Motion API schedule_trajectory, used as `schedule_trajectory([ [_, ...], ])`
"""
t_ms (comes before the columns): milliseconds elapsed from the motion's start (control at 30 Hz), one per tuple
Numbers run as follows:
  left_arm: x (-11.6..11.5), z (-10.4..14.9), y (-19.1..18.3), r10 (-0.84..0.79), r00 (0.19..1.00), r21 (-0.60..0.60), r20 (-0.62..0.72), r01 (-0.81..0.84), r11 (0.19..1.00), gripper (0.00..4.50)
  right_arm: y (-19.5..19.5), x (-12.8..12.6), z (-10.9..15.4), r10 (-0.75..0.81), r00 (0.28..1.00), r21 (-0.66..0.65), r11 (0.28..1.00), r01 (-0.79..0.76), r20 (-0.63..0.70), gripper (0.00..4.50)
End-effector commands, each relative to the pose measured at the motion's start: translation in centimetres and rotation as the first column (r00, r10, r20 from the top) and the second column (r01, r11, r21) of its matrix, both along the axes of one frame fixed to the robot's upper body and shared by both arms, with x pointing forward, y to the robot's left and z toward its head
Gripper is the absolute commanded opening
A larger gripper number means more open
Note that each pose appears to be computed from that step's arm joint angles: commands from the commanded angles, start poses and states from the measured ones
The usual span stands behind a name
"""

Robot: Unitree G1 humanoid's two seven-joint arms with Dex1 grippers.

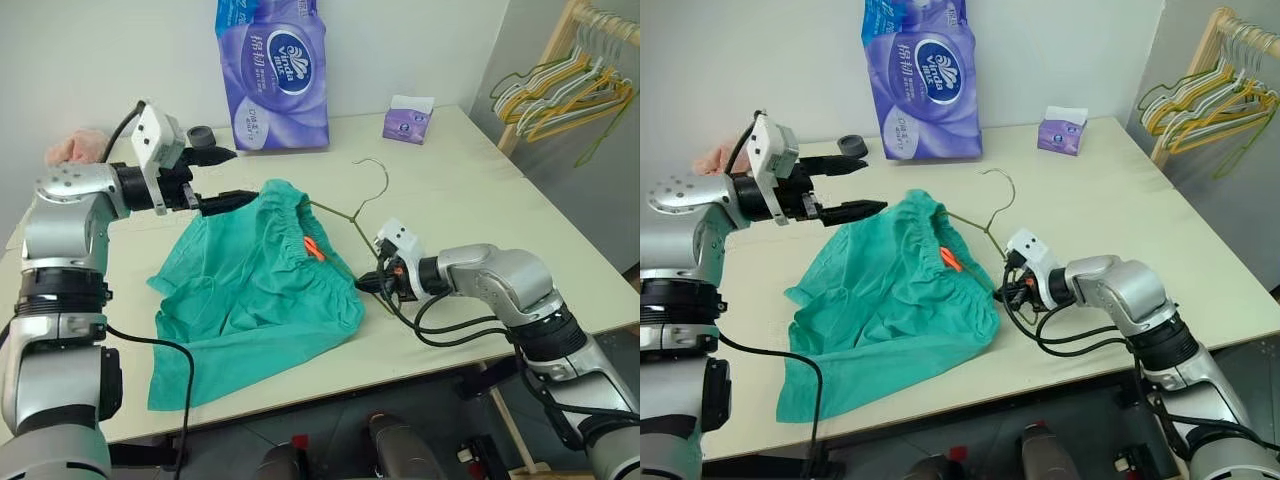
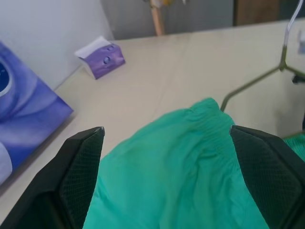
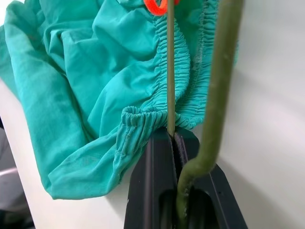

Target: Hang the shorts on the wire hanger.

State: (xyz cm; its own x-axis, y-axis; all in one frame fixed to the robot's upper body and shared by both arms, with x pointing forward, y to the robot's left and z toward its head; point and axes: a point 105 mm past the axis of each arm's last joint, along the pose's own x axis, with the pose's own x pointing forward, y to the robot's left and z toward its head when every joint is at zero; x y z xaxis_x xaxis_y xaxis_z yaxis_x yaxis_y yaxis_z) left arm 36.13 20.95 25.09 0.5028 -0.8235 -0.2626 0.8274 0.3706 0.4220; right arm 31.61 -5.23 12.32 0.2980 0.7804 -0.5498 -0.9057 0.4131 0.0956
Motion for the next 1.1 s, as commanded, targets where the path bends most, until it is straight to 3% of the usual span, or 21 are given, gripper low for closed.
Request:
schedule_trajectory([
  [33,-0.3,0.3,0.3,-0.075,0.995,0.221,0.064,0.059,0.973,4.45,0.4,-0.6,0.9,0.081,0.993,-0.034,0.996,-0.079,0.090,0.00],
  [233,1.1,-0.1,-0.3,-0.120,0.988,0.300,0.095,0.086,0.950,4.45,0.4,-1.3,0.6,0.166,0.974,-0.116,0.982,-0.149,0.155,0.00],
  [533,-0.7,-3.5,-2.1,-0.265,0.960,0.302,-0.088,0.279,0.912,4.45,0.6,-1.4,0.8,0.216,0.951,-0.175,0.968,-0.179,0.223,0.00],
  [867,-1.0,-5.3,-2.8,-0.266,0.957,0.357,-0.111,0.289,0.888,4.45,1.0,-1.9,1.3,0.271,0.915,-0.205,0.955,-0.216,0.298,0.00],
  [967,-1.0,-5.6,-3.1,-0.275,0.955,0.357,-0.116,0.298,0.885,3.83,1.3,-2.2,1.6,0.285,0.906,-0.203,0.952,-0.229,0.314,0.00],
  [1100,-1.3,-5.9,-3.5,-0.283,0.951,0.351,-0.127,0.310,0.883,2.66,1.6,-2.3,1.9,0.292,0.898,-0.197,0.951,-0.237,0.328,0.00],
])
